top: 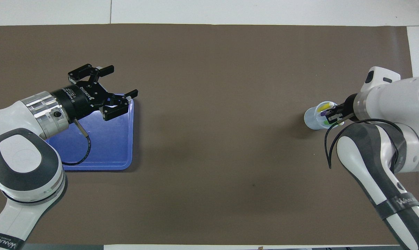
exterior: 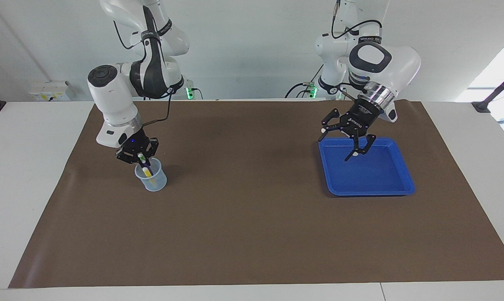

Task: Transfer and insert pens with both arms
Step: 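Insert the purple pen into the cup while the left gripper returns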

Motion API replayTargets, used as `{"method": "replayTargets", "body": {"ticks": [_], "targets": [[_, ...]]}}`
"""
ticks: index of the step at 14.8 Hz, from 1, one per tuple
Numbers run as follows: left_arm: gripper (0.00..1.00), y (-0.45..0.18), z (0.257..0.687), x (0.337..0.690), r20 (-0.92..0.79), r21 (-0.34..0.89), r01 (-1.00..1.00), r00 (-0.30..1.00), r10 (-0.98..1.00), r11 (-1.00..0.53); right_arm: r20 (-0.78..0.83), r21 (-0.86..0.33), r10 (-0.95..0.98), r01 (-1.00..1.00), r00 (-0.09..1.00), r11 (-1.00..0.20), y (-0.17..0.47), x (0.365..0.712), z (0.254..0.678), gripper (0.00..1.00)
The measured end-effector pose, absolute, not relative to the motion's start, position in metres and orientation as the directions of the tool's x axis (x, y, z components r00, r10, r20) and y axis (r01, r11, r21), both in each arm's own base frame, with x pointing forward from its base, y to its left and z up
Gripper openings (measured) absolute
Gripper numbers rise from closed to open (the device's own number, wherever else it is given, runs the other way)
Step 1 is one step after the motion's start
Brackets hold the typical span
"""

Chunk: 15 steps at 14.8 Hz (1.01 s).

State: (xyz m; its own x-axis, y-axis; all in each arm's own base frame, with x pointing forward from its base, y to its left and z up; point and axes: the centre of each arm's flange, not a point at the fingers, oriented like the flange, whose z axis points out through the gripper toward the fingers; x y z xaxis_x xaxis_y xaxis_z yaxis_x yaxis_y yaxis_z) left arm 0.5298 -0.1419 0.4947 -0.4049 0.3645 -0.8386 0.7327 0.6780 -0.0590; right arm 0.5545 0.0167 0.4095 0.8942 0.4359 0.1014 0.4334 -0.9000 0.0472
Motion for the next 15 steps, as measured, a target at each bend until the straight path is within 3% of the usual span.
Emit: {"method": "replayTargets", "body": {"ticks": [6,8,10,14,15], "targets": [[1.00,-0.132,0.487,0.535,-0.831,-0.019,0.688,-0.414,0.371,0.725,0.100,0.046,0.436,0.434,0.894,-0.900,0.017,0.551,0.402,0.19],[1.00,-0.134,0.487,0.536,-0.815,0.025,0.714,-0.391,0.428,0.700,0.100,0.047,0.437,0.434,0.894,-0.900,0.017,0.551,0.401,0.34],[1.00,-0.143,0.486,0.535,-0.779,0.071,0.781,-0.345,0.523,0.621,0.103,0.048,0.437,0.434,0.894,-0.900,0.017,0.552,0.402,0.56],[1.00,-0.159,0.497,0.533,-0.629,0.130,0.938,-0.173,0.758,0.321,0.119,0.055,0.437,0.433,0.892,-0.900,0.017,0.556,0.410,0.96],[1.00,-0.161,0.502,0.532,-0.579,0.140,0.962,-0.114,0.807,0.236,0.131,0.060,0.437,0.433,0.890,-0.900,0.017,0.558,0.416,1.00]]}}
